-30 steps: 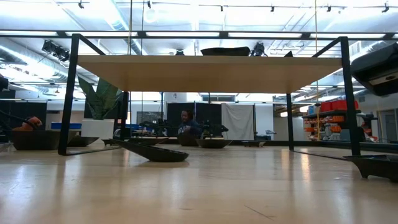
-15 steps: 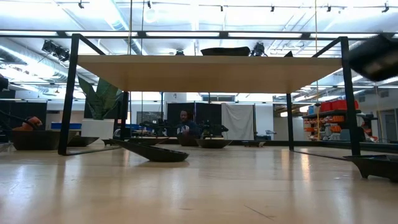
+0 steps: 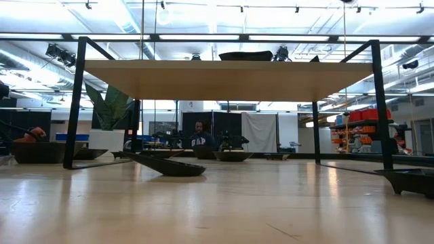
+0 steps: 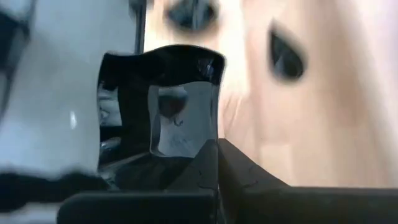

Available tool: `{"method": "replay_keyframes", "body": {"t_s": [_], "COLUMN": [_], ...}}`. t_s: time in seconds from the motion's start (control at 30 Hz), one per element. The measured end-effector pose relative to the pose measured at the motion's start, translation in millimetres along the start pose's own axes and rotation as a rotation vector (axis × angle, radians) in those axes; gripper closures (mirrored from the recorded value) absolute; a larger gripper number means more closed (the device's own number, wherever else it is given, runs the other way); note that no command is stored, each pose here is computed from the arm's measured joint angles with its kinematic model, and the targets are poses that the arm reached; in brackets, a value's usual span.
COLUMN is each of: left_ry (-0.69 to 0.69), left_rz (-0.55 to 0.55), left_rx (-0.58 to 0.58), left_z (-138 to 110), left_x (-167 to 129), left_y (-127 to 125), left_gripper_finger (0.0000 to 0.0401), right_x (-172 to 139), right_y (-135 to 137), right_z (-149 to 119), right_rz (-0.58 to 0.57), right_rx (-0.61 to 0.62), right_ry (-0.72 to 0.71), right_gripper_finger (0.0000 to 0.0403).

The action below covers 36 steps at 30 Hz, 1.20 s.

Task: Pick & Place Mini shaped plates
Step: Stack the distorted square plate on top of the distorted square plate on the shelf

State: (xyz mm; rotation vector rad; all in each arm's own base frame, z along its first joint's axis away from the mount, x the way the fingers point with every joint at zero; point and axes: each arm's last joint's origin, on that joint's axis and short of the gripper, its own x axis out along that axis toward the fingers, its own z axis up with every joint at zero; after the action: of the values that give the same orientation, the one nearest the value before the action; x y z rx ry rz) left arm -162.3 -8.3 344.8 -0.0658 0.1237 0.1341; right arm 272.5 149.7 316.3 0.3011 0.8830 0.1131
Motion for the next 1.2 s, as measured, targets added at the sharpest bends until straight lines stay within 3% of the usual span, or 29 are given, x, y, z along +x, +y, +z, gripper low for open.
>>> {"method": "replay_keyframes", "body": {"t_s": [0.3,0.6,0.8,1.07,1.2], "left_ry": [0.0,0.0,0.0,0.0,0.0], "left_rz": [0.0,0.001,0.0,0.001,0.0], "left_rx": [0.0,0.0,0.0,0.0,0.0], "left_z": [0,0,0,0,0], "left_x": [0,0,0,0,0], "left_y": [0,0,0,0,0], "left_gripper_finger": [0.0383,0.0383,0.0383,0.0383,0.0383], "right_x": [-52,-61,-65,-73,-72], "right_y": [-50,-91,-115,-157,-181], "right_z": [48,63,68,70,72], "right_rz": [-0.029,0.064,0.006,-0.065,-0.039], "right_rx": [0.21,0.292,0.374,0.242,0.263], "right_ry": [-0.206,-0.171,-0.183,-0.151,-0.108], "right_gripper_finger": [0.0403,0.0401,0.0402,0.0402,0.0402]}}
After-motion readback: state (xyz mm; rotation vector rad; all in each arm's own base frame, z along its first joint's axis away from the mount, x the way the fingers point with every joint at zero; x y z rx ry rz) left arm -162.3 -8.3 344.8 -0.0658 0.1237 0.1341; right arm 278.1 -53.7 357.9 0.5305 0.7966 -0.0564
